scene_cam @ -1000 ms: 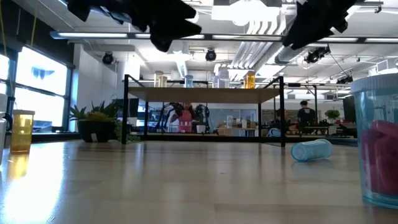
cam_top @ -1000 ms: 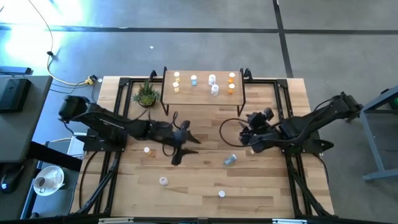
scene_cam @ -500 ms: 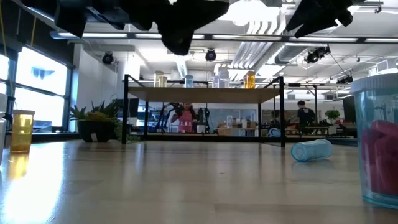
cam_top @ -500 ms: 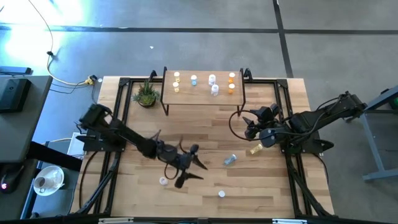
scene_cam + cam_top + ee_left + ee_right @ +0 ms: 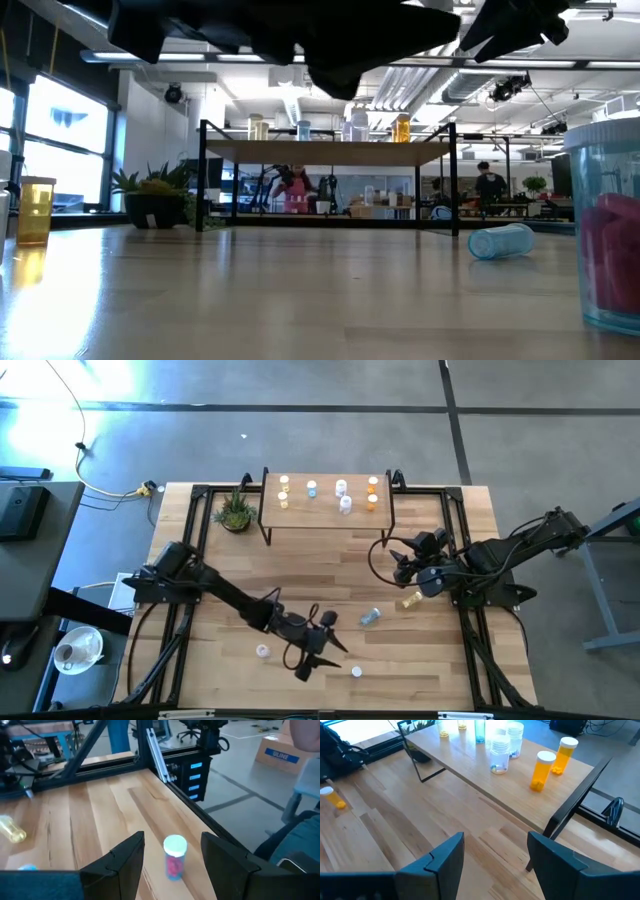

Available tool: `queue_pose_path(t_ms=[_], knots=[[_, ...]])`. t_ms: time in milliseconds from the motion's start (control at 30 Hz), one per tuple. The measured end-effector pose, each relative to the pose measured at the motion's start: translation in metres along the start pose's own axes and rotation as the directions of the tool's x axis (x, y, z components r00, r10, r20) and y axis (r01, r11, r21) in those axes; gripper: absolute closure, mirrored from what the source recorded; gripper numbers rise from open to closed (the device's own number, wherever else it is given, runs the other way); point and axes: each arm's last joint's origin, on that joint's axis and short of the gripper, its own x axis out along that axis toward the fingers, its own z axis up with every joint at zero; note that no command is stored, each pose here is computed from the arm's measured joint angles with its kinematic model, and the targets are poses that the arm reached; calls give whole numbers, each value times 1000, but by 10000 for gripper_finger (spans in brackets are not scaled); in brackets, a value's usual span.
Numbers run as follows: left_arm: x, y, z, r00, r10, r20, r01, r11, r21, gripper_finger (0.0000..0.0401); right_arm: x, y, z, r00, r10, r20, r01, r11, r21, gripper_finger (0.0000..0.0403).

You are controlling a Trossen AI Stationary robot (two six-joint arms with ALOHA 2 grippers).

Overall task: Pick and place medicine bottles onto shelf by color
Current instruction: Put the bottom blue pill bottle on the shelf

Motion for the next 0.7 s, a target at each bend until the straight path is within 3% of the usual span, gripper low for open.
queue_pose_path(t_ms=[700], knots=[[44, 0, -22, 995, -23, -95, 27, 999, 41, 215, 0, 0, -1, 1000, -5, -4, 5, 1000, -11, 194]])
